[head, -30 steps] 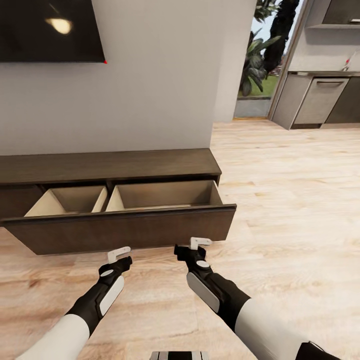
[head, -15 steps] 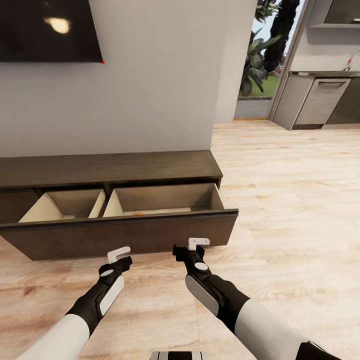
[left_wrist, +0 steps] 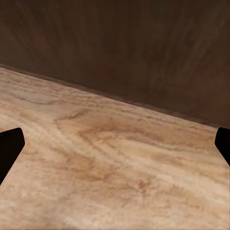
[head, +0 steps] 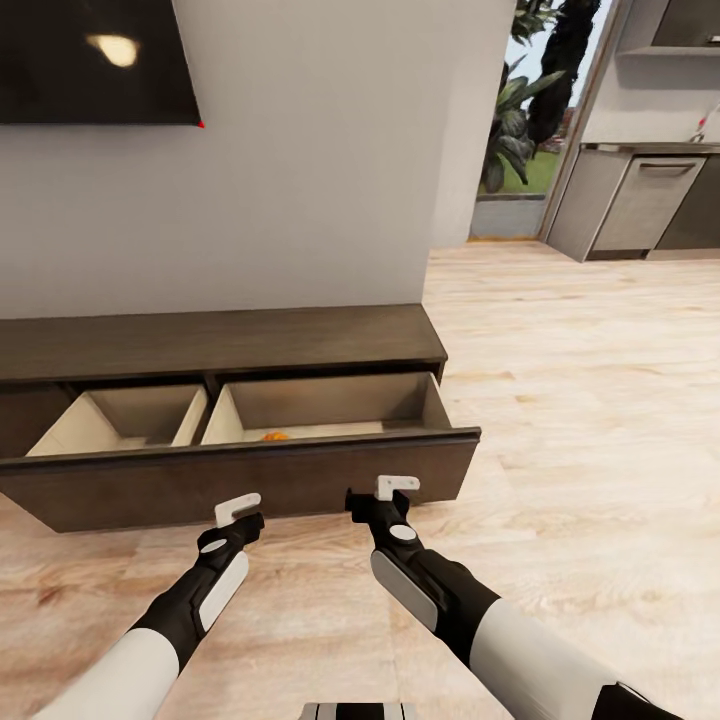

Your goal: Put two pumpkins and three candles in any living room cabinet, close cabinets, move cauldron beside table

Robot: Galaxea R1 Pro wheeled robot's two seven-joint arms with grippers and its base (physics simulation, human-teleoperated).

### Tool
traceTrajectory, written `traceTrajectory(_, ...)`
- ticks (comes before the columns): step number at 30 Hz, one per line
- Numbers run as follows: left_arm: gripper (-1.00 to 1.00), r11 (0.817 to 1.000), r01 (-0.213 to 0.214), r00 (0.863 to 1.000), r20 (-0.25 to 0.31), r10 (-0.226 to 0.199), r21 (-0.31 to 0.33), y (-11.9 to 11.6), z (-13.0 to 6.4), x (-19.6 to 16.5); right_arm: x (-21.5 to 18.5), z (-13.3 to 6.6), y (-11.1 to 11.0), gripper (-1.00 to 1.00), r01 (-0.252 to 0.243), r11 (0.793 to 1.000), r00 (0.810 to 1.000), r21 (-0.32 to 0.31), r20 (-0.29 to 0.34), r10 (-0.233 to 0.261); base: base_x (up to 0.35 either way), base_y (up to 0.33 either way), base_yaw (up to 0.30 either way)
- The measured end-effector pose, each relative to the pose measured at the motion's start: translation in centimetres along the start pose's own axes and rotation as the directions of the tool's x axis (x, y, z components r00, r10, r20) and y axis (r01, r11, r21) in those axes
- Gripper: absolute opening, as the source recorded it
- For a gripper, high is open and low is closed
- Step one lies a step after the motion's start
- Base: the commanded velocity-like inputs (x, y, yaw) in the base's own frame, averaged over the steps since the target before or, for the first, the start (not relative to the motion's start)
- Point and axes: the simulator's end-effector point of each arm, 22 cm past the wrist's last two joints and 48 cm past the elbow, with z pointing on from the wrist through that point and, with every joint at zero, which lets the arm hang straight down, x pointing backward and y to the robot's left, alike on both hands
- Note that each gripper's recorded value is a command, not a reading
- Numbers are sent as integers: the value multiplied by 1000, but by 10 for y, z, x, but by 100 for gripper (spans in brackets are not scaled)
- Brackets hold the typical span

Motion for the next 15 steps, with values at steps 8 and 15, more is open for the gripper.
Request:
traceTrajectory(8,100,1000,-1,1000,-12,1,-3,1,4,7,7,3,-1,100,0,1000,1000,1,-12,0,1,0,0)
traceTrajectory(15,100,1000,-9,999,-38,9,-11,3,12,23,24,11,-4,100,-4,1000,999,3,-40,4,0,0,0)
